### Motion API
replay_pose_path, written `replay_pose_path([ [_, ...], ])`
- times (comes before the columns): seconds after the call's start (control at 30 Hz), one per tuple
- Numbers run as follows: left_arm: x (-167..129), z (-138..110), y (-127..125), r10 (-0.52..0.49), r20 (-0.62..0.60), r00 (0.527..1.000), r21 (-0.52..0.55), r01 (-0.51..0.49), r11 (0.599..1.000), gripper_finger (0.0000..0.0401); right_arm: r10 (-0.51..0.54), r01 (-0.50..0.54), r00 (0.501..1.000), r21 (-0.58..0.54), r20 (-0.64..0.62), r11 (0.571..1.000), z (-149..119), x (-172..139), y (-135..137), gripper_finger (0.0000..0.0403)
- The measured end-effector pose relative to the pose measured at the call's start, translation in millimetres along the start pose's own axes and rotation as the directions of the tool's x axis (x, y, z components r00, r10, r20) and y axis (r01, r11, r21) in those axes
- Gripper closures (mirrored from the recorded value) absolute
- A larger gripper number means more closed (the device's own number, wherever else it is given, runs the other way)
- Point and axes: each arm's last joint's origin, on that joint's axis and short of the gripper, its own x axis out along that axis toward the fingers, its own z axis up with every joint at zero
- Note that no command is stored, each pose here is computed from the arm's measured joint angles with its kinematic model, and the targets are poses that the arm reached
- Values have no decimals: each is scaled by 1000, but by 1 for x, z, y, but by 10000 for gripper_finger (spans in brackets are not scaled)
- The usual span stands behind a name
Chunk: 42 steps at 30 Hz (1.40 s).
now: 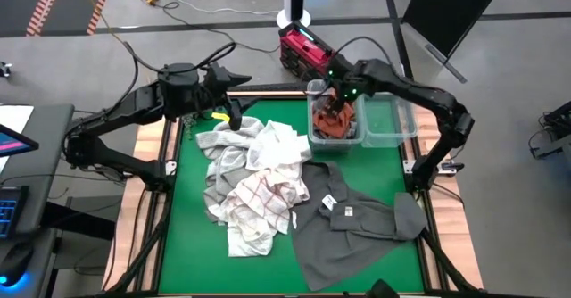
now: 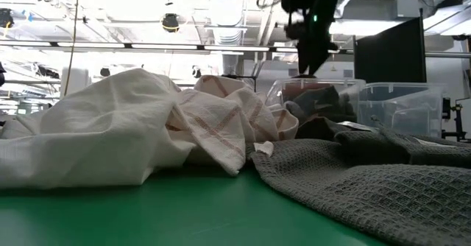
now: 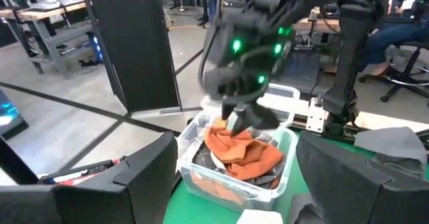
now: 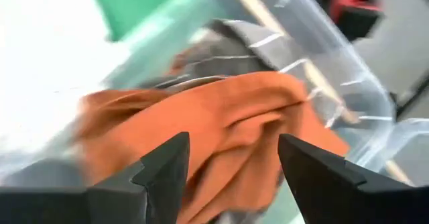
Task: Sort towels by color in basket
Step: Put the orange towel into the left transparent bin, then put the dark gray towel into the left transparent bin
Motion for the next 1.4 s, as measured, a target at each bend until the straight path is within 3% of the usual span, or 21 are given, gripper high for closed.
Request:
replay_pose_path([
  [0.23, 0, 0, 0, 0, -3, 1000, -11, 0, 1000, 109, 259, -259, 966, -18, 13, 966, 7, -53, 3, 132],
  [0.3, 0, -1, 0, 0, -11, 1000, -13, 0, 1000, 109, 320, -315, 946, -101, 38, 944, 6, -65, 13, 132],
  [0.4, 0, -2, 0, 0, -21, 1000, -11, 0, 1000, 109, 360, -313, 926, -305, 113, 900, 2, -78, 39, 132],
  [0.57, 0, -2, 0, 0, -21, 1000, -12, 0, 1000, 109, 419, -288, 890, -493, 178, 821, -9, -70, 94, 132],
  [0.73, 0, -5, 0, 0, -46, 999, 8, 0, 1000, 109, 460, -364, 885, -504, 75, 783, -41, -45, 139, 132],
  [1.07, 20, -25, -3, -8, -219, 976, 257, 65, 964, 109, 411, -423, 904, -390, -118, 818, -114, -24, 192, 133],
  [1.2, 37, -34, -13, -190, -274, 943, 245, 259, 934, 109, 369, -377, 926, -292, -83, 879, -127, -30, 202, 133],
  [1.3, 50, -43, -26, -360, -310, 880, 156, 421, 894, 109, 360, -367, 930, -186, -72, 911, -135, -40, 201, 133],
  [1.4, 62, -53, -45, -478, -349, 806, 55, 527, 848, 109, 297, -305, 952, -167, -73, 938, -148, -53, 193, 133],
])
